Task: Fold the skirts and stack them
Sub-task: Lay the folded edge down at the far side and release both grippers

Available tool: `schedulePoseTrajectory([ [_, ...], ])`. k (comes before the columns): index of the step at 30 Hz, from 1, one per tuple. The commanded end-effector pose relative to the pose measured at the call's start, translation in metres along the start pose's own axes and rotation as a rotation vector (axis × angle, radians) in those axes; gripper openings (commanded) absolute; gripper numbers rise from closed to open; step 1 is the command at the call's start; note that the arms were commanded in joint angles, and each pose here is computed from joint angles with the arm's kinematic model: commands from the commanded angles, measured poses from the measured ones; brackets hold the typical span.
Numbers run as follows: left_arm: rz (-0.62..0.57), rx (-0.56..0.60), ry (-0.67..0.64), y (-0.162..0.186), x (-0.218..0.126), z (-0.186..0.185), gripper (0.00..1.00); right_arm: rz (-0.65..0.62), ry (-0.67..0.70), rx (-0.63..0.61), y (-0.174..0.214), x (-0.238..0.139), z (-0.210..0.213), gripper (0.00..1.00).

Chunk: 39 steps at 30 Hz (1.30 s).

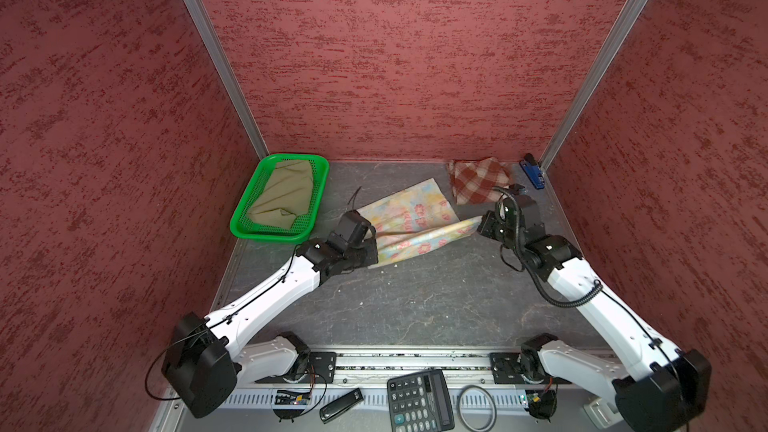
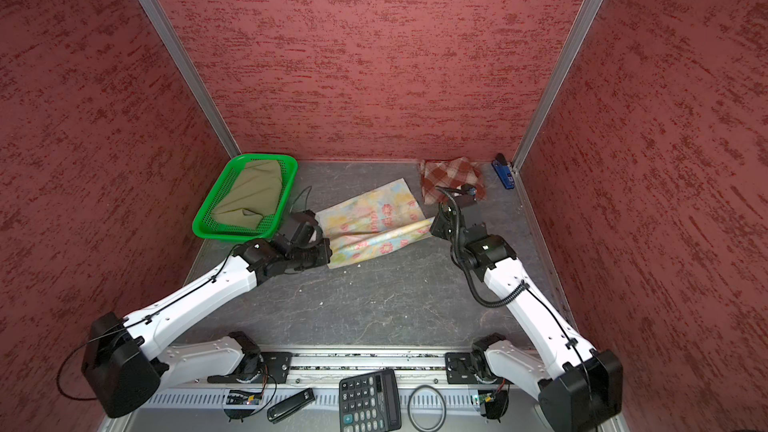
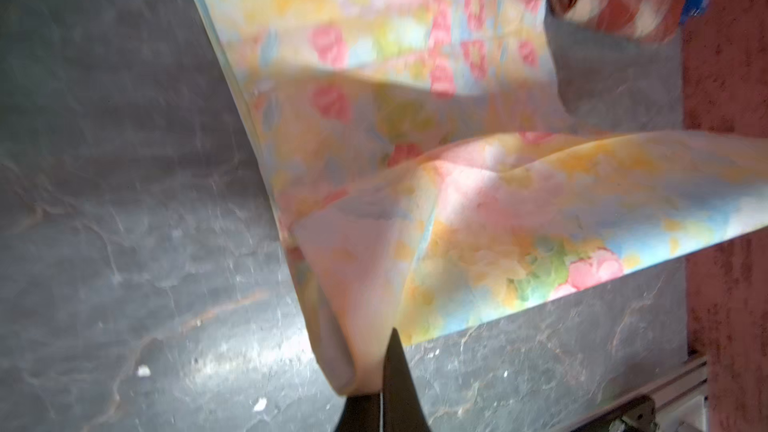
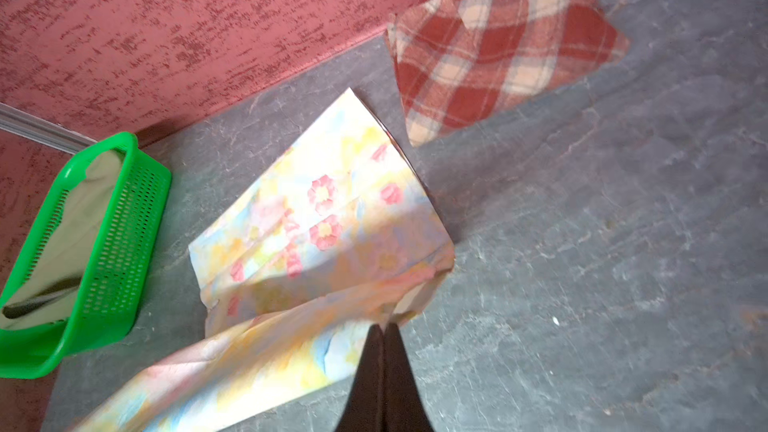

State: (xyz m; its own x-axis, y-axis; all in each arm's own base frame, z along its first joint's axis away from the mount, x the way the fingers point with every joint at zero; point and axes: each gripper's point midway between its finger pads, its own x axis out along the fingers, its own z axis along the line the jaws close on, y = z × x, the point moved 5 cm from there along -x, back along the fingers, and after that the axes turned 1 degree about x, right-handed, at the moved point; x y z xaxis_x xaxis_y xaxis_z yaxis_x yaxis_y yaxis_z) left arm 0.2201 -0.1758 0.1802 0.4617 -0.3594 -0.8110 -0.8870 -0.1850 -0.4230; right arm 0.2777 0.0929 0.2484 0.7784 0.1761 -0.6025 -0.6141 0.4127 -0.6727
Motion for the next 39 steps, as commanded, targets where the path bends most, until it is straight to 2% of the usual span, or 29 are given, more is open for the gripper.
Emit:
schedulePoseTrajectory([
  [1,0.0,-0.059,-0.058,0.031,-0.001,0.008,0.0,0.021,0.004,0.048,0.021,-0.014,-0.015,0.0],
  [5,0.021,-0.068,-0.069,0.052,0.0,0.011,0.0,0.024,0.049,0.055,0.034,-0.031,-0.032,0.0],
  [10,-0.01,-0.056,-0.056,0.022,-0.003,0.004,0.0,-0.017,0.059,0.027,0.009,-0.028,-0.017,0.0],
  [14,-0.035,-0.072,-0.045,-0.02,0.005,0.01,0.0,-0.016,0.003,0.002,-0.02,0.011,0.019,0.0],
  [22,-0.047,-0.133,-0.025,-0.094,0.045,0.038,0.0,-0.011,-0.041,-0.056,-0.07,0.122,0.075,0.0],
  [28,-0.059,-0.175,-0.025,-0.134,0.075,0.055,0.0,-0.011,-0.102,-0.046,-0.095,0.186,0.092,0.0],
  [35,-0.105,-0.203,-0.06,-0.176,0.095,0.076,0.0,-0.006,-0.147,-0.038,-0.111,0.25,0.096,0.0],
  [39,-0.085,-0.229,-0.096,-0.192,0.122,0.091,0.0,0.001,-0.149,-0.032,-0.112,0.287,0.094,0.0],
])
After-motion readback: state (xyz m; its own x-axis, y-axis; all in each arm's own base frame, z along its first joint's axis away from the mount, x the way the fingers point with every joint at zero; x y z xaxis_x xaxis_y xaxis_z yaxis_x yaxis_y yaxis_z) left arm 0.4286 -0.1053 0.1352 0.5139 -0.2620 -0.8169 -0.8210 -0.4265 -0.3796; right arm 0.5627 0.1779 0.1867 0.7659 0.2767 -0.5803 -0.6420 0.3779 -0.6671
